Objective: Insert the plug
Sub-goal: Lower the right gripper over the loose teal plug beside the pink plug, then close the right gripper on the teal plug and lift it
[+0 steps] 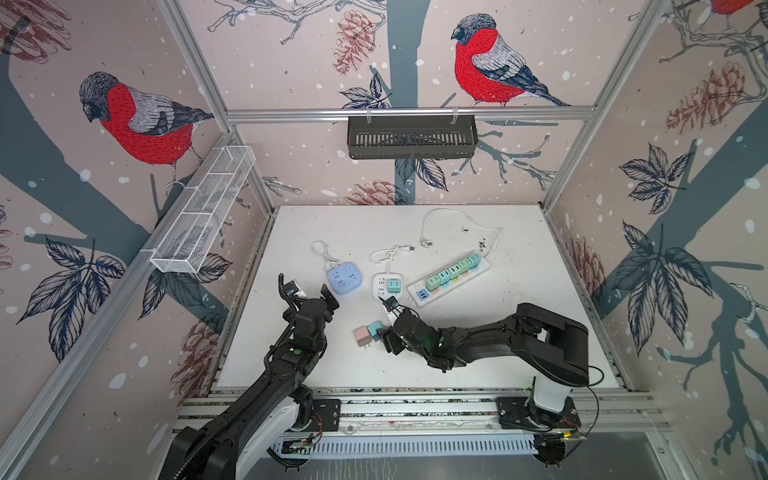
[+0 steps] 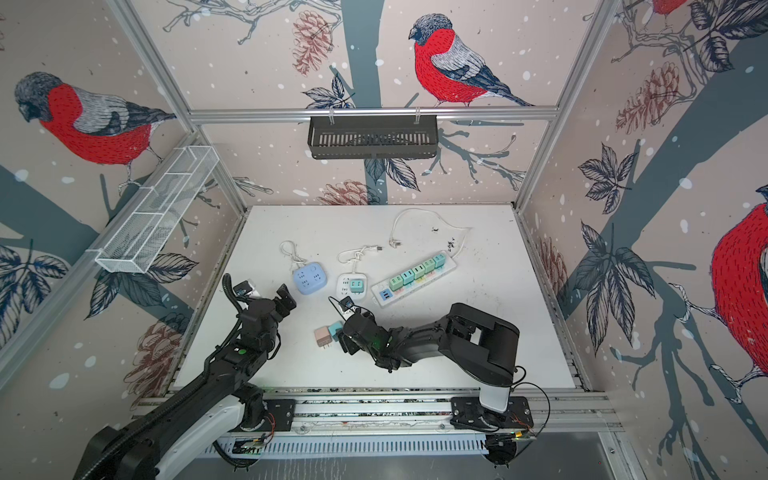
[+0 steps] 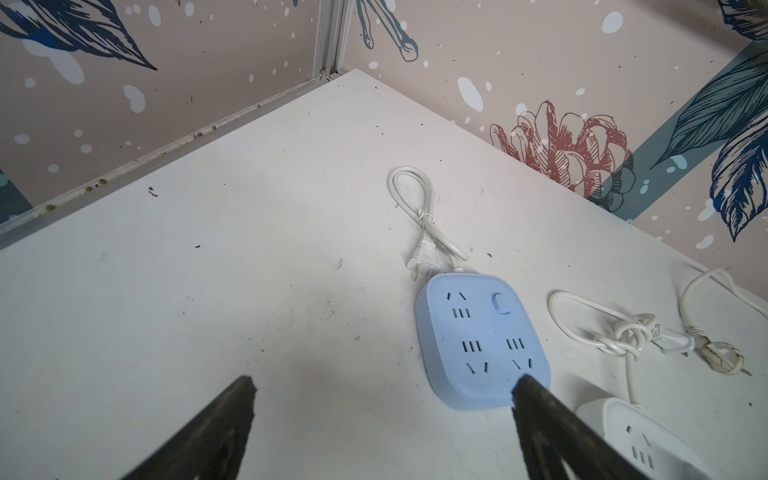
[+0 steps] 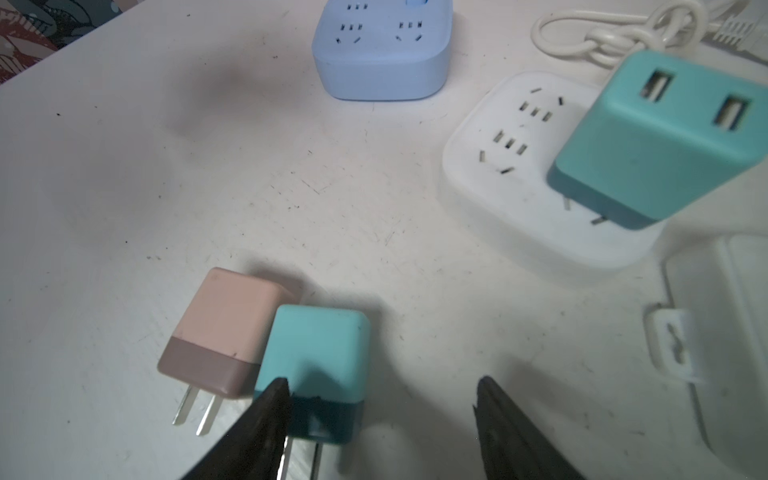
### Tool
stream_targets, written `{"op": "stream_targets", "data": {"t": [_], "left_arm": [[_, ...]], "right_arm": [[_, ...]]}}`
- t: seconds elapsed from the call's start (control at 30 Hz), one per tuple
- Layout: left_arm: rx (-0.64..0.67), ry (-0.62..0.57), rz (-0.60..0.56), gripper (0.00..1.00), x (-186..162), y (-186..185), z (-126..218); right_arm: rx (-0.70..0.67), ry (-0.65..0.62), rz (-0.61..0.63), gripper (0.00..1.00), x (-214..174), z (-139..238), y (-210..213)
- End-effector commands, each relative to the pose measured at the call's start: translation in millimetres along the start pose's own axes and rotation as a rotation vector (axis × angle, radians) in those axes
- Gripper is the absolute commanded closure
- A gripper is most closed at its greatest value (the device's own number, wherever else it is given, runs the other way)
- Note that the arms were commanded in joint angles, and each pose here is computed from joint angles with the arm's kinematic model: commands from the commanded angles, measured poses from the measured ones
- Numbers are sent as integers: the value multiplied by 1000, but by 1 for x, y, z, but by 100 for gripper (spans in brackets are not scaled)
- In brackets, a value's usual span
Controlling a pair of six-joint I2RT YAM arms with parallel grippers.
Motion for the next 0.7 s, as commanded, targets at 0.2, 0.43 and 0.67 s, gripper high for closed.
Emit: {"op": "stream_targets", "data": {"t": [0.2,0.43,0.67], "left_arm": [[-21,-28,20,4,5,-4,0],[-19,-27,19,3,5,-4,0],[-19,-28,20,4,5,-4,0]], "right_arm": [[2,13,40,29,-5,-8,11],[-7,27,43,28,-12,-14,11],[-11,36,42,28,-16,-19,11]]}}
Point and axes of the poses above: each gripper's point midway between its finger pads, its own z axis back along the fingers, its own y axis along the line the jaws close on, x = y × z, the point moved 7 cm from there along z, back along the fingers, and after that the axes turned 7 degrees about z, right-handed, at the moved point
